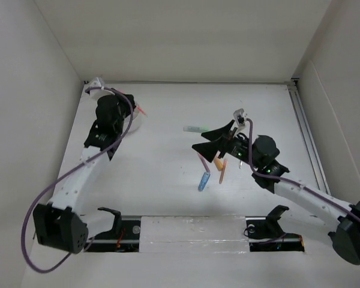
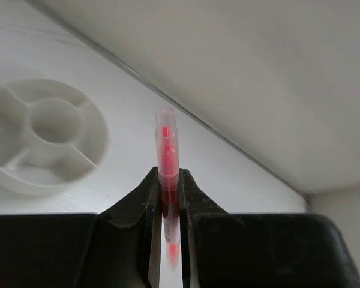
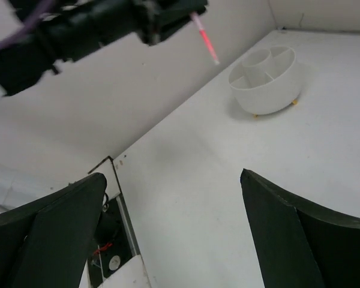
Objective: Sort the stationery into containers
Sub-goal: Place the pen in the storage box.
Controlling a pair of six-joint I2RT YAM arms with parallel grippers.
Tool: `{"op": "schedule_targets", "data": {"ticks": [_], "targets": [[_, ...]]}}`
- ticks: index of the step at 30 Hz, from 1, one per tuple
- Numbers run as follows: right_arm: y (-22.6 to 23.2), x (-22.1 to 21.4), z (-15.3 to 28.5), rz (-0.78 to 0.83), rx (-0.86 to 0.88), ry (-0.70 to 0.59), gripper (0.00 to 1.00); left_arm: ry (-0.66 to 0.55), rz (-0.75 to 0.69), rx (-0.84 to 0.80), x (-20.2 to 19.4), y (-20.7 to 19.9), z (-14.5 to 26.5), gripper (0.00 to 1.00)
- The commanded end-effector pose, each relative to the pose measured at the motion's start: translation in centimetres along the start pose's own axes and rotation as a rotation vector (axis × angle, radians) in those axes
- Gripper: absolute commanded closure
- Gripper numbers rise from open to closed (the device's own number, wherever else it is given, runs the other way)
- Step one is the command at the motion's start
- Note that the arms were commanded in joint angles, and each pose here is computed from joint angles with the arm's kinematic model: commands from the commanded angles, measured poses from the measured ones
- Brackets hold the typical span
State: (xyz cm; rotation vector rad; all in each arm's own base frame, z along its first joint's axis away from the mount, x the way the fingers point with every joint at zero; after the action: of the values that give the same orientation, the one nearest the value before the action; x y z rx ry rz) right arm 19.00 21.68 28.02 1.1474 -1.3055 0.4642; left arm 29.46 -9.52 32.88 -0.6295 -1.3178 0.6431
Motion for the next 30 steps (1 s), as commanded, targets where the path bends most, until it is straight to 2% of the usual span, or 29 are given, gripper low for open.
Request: {"op": "schedule_targets", "data": {"ticks": [1,3,4,5,10,17,21,30], "targets": [[1.5,2.1,1.7,0.109,0.005,-0.050,0.00,-0.305,0.040,0.166,3.4,1.3,-4.4,1.00],[1.8,1.4,2.8,0.112,-0.011,-0.014,0.00,-0.367,-0.046,0.200,5.4,0.2,-6.1,1.00],[2.3,2.2,3.7,0.135,-0.009,-0.043,0.00,-0.369,-0.091,0.245,5.2,0.6,-7.7,1.00],[2.3,1.7,4.3,0.125,-0.020,-0.016,0.00,-0.426,-0.099,0.250,6.5,-0.4,-8.2,1.00],[3.1,1.7,6.7,0.145,-0.042,-0.036,0.00,-0.448,-0.178,0.291,8.2,1.3,-11.2,1.00],[4.0,2.2,8.3,0.180,-0.019,-0.034,0.00,-0.405,-0.311,0.383,6.6,4.9,-14.5,1.00],[4.2,1.9,8.5,0.177,0.000,-0.016,0.00,-0.378,-0.370,0.419,6.1,5.6,-16.0,1.00],[4.1,1.4,9.5,0.181,-0.024,-0.008,0.00,-0.329,-0.403,0.469,3.6,8.4,-17.5,1.00]]}}
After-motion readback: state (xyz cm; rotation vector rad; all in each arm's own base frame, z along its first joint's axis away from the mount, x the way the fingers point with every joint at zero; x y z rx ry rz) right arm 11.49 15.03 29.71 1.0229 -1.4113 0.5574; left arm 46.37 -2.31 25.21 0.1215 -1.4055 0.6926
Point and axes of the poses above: each gripper's point midway between its finger pads, its own z axis back along the fingers, its own y axis along the line the jaws close on, x = y × z, the point moved 9 cm from there along z, back along the fingers, and after that the axes turned 7 degrees about z, right-handed, at the moved point
